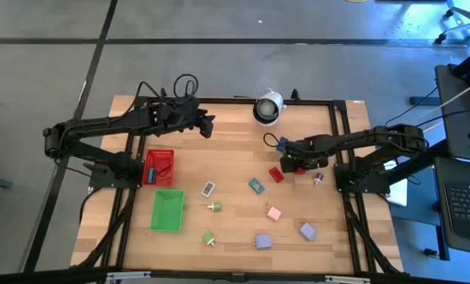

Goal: Pick & Place Office items
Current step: Put the red charger adapter into the green bin

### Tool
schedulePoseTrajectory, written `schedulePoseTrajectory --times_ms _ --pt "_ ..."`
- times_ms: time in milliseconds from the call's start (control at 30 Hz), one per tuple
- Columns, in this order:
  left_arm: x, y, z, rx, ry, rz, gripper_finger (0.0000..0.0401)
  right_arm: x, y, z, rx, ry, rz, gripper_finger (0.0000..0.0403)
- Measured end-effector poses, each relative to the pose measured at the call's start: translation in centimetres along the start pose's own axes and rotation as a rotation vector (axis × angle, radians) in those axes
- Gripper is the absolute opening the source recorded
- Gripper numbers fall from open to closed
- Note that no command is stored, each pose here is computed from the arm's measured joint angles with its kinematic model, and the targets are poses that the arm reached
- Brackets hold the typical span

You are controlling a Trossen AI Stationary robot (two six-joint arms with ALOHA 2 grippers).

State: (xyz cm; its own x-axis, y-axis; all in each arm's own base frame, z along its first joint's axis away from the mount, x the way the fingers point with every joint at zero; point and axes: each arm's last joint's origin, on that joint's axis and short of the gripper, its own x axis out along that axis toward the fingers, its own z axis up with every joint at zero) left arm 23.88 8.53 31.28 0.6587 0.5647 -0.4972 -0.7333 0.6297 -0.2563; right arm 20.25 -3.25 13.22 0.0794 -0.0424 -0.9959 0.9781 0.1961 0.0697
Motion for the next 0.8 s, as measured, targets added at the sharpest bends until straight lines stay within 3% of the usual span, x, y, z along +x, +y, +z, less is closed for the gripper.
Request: schedulePoseTrajectory --times_ms 133,367,567,800 --pt "0.0 0.2 0.1 -0.001 -0.030 0.052 0.0185 -0.2 0.2 0.1 -0.028 0.003 -0.009 0.0214" --pt "0.0 0.1 0.1 -0.003 -0.035 0.051 0.0185 -1.8 1.8 0.9 -0.101 -0.064 0.039 0.0228" --pt "0.0 0.1 0.1 -0.007 -0.035 0.049 0.0185 -4.9 4.4 2.0 -0.209 -0.156 0.134 0.0214" --pt "0.0 -0.3 0.6 -0.137 -0.050 -0.044 0.0185 -9.8 7.4 3.5 -0.416 -0.319 0.241 0.0217"
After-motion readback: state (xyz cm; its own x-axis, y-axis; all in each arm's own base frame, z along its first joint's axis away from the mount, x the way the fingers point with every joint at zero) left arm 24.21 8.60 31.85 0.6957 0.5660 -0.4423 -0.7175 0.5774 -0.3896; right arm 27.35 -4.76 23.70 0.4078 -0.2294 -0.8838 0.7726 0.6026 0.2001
